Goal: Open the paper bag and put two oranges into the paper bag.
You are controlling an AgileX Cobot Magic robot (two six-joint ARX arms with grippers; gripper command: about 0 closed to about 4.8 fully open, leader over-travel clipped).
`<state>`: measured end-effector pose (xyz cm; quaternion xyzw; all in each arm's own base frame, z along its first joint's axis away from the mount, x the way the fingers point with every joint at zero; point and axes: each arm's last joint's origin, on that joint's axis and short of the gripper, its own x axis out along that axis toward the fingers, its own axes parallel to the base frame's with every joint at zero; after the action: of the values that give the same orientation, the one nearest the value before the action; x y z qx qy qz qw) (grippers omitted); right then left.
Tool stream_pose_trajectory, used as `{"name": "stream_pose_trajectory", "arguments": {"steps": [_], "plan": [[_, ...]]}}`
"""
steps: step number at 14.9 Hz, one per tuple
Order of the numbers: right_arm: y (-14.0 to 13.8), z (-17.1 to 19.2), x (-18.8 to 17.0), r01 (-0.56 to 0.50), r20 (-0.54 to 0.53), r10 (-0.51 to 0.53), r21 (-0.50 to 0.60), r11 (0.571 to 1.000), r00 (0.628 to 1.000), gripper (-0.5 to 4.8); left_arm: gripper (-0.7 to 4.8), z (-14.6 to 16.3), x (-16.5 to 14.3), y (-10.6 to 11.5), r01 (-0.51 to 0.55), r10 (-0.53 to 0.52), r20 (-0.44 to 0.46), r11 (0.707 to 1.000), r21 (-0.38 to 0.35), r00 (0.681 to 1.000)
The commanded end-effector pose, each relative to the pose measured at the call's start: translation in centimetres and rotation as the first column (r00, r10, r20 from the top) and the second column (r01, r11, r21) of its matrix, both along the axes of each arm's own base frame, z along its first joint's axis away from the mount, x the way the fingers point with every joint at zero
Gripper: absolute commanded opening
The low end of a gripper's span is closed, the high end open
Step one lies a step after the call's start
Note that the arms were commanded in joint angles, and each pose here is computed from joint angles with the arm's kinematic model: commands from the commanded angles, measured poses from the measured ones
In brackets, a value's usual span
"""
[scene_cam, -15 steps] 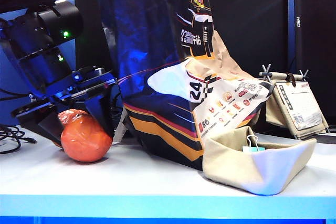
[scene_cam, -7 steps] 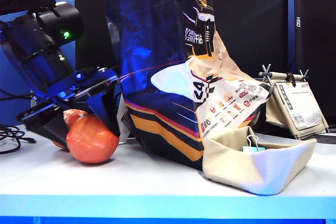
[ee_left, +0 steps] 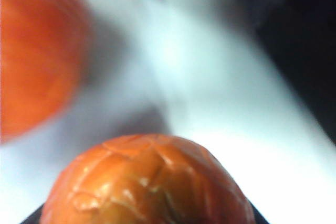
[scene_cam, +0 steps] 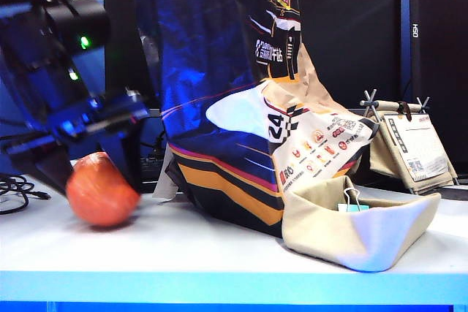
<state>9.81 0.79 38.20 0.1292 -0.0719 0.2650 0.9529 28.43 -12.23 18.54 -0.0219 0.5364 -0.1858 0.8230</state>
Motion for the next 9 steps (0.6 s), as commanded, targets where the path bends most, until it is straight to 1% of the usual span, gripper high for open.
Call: {"name": "stream_pose_trajectory", "arguments": {"steps": [1, 3, 4, 5, 7, 8, 9], "plan": [[0.8, 0.0, 2.0, -0.245, -0.093, 0.253, 0.083, 0.966, 0.963, 2.97, -0.06, 3.6, -1.0, 0.7, -0.034, 0.031, 0.144, 0.999, 0.018, 0.989], [2.1, 0.9, 3.1, -0.35, -0.092, 0.357, 0.087, 0.933, 0.93, 2.97, -0.06, 5.7, -2.1, 1.2, -0.043, 0.041, 0.203, 0.999, 0.006, 0.978], [3.2, 1.7, 3.8, -0.399, -0.098, 0.407, 0.092, 0.912, 0.908, 2.97, -0.06, 6.7, -2.8, 1.6, -0.063, 0.057, 0.232, 0.998, 0.021, 0.971], [5.4, 3.4, 5.2, -0.5, -0.107, 0.508, 0.095, 0.861, 0.855, 2.98, -0.05, 8.4, -3.6, 2.1, -0.085, 0.068, 0.27, 0.995, 0.05, 0.96], [9.3, 5.4, 7.8, -0.602, -0.143, 0.607, 0.082, 0.794, 0.781, 3.12, -0.06, 11.6, -4.8, 2.7, -0.093, 0.059, 0.325, 0.992, 0.089, 0.944], [11.0, 5.7, 9.3, -0.629, -0.185, 0.631, 0.073, 0.774, 0.754, 3.22, -0.06, 12.9, -5.2, 2.9, -0.092, 0.052, 0.347, 0.99, 0.102, 0.936], [12.4, 5.8, 10.9, -0.641, -0.234, 0.637, 0.07, 0.764, 0.734, 3.6, -0.06, 14.1, -5.6, 3.1, -0.08, 0.032, 0.37, 0.99, 0.115, 0.928]]}}
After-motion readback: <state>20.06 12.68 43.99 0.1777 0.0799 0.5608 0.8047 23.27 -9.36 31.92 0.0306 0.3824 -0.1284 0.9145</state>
